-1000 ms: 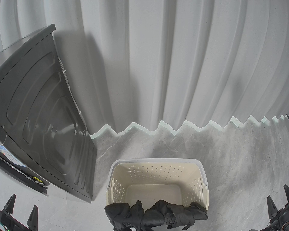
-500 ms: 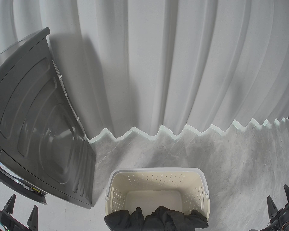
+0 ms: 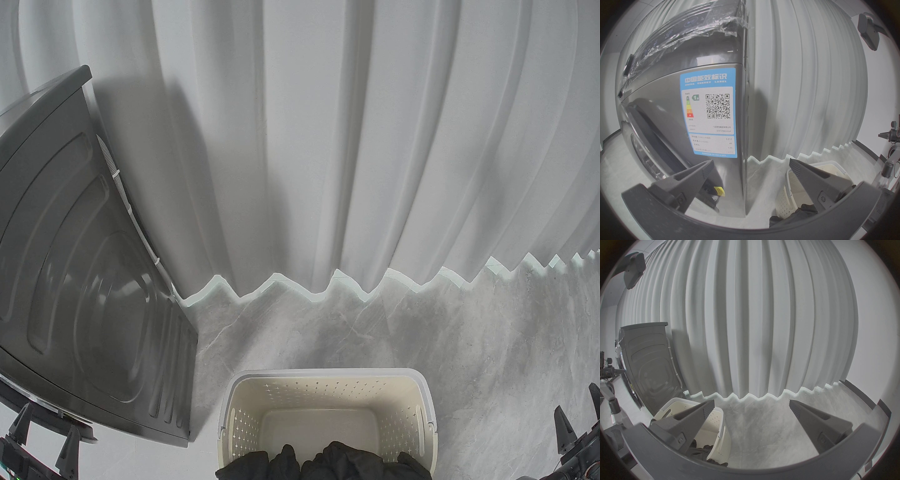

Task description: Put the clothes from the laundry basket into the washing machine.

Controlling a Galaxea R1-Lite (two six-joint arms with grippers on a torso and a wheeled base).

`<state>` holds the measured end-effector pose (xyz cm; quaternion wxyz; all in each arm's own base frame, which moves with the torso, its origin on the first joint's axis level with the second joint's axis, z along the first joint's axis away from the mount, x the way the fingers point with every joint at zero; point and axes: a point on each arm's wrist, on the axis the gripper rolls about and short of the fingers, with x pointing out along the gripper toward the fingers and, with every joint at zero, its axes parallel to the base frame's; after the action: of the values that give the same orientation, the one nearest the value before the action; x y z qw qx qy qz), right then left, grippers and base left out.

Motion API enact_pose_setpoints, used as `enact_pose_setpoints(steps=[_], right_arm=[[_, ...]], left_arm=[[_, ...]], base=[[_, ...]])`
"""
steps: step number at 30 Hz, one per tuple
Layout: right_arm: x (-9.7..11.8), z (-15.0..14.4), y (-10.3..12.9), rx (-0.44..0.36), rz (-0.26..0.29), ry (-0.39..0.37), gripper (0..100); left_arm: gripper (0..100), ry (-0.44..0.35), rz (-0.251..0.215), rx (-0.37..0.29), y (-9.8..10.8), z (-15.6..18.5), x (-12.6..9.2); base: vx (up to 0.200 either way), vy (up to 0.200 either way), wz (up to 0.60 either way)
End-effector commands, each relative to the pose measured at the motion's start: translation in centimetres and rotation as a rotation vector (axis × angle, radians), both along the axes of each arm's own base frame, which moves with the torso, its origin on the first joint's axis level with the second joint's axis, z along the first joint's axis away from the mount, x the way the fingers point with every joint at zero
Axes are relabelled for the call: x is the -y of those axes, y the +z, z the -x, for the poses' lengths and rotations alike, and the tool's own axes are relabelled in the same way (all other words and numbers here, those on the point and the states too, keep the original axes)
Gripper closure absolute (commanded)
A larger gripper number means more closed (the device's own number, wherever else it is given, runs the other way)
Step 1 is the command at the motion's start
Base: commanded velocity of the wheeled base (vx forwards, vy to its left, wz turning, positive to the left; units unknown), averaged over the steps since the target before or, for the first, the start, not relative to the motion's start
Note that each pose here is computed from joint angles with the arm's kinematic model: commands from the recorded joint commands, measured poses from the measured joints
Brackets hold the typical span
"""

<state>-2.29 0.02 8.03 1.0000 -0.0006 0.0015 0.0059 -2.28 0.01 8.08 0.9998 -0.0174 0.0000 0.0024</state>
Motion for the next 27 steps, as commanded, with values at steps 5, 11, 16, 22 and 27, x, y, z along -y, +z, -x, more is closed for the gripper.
enact_pose_setpoints(steps=[5, 11, 16, 22, 27], right_arm=[[0.00, 0.01, -0.49, 0.000, 0.000, 0.001, 0], [0.00, 0.01, -0.49, 0.000, 0.000, 0.001, 0], [0.00, 0.01, -0.49, 0.000, 0.000, 0.001, 0], [0.00, 0.01, -0.49, 0.000, 0.000, 0.001, 0], [0.00, 0.01, -0.49, 0.000, 0.000, 0.001, 0]], left_arm=[[0, 0.000, 0.002, 0.002, -0.49, 0.02, 0.00], [0, 0.000, 0.002, 0.002, -0.49, 0.02, 0.00], [0, 0.000, 0.002, 0.002, -0.49, 0.02, 0.00], [0, 0.000, 0.002, 0.002, -0.49, 0.02, 0.00], [0, -0.002, 0.000, 0.002, -0.49, 0.02, 0.00]], base=[[0.000, 0.000, 0.00], [0.000, 0.000, 0.00], [0.000, 0.000, 0.00], [0.000, 0.000, 0.00], [0.000, 0.000, 0.00]])
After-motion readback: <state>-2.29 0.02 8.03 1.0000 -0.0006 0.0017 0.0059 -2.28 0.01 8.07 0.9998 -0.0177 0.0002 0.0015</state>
